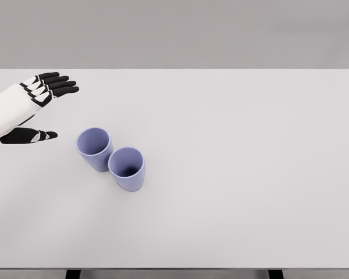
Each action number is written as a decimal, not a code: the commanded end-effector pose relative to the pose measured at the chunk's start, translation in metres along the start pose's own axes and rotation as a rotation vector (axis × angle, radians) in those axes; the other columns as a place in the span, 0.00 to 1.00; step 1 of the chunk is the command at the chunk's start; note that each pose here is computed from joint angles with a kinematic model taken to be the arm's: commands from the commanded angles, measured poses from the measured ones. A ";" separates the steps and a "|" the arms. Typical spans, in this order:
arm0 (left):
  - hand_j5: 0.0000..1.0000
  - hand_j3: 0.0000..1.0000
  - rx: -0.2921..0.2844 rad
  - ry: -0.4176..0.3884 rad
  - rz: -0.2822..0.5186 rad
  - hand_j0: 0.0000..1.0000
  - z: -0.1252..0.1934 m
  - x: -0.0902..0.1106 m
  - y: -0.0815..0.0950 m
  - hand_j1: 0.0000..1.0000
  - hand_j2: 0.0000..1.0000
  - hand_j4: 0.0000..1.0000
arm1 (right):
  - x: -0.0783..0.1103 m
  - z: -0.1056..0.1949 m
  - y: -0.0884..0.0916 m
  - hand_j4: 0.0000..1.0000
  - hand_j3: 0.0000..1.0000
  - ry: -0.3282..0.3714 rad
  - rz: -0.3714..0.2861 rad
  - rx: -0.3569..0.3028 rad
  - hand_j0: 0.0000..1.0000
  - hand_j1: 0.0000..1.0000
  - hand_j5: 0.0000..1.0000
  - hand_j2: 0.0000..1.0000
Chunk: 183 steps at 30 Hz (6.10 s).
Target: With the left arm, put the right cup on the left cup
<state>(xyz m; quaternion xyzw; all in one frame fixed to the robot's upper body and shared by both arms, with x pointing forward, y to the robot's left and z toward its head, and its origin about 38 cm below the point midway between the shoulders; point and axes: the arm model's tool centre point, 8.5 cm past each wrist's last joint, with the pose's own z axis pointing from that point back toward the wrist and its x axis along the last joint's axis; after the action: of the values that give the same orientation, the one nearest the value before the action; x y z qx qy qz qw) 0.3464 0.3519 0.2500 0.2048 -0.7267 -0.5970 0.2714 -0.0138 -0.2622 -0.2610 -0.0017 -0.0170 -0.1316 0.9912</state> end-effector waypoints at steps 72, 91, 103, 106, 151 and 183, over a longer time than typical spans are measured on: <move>1.00 1.00 -0.709 -0.369 0.086 1.00 -0.125 0.062 0.022 1.00 1.00 1.00 | 0.000 0.000 0.000 1.00 1.00 0.000 0.008 0.005 1.00 1.00 1.00 1.00; 1.00 1.00 -0.780 -0.391 -0.094 1.00 -0.140 0.069 -0.004 1.00 1.00 1.00 | 0.000 0.000 0.000 1.00 1.00 0.000 0.008 0.005 1.00 1.00 1.00 1.00; 1.00 1.00 -0.802 -0.322 -0.050 1.00 -0.140 0.065 -0.019 1.00 1.00 1.00 | 0.000 0.000 0.000 1.00 1.00 0.000 0.008 0.005 1.00 1.00 1.00 1.00; 1.00 1.00 -0.805 -0.323 -0.042 1.00 -0.139 0.066 -0.022 1.00 1.00 1.00 | 0.000 0.000 0.000 1.00 1.00 0.000 0.008 0.005 1.00 1.00 1.00 1.00; 1.00 1.00 -0.845 -0.302 -0.136 1.00 -0.144 0.068 -0.045 1.00 1.00 1.00 | 0.000 0.000 0.000 1.00 1.00 0.000 0.008 0.005 1.00 1.00 1.00 1.00; 0.73 0.73 -0.841 -0.320 -0.145 0.73 -0.143 0.069 -0.043 0.73 0.73 0.73 | 0.000 0.000 0.000 1.00 1.00 0.000 0.008 0.005 1.00 1.00 1.00 1.00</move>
<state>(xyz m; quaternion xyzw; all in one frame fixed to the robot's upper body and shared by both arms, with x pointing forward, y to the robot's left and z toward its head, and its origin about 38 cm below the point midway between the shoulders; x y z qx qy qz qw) 0.3836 0.1918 0.2376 0.0336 -0.4359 -0.8827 0.1725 -0.0134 -0.2619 -0.2610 0.0006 -0.0176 -0.1274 0.9917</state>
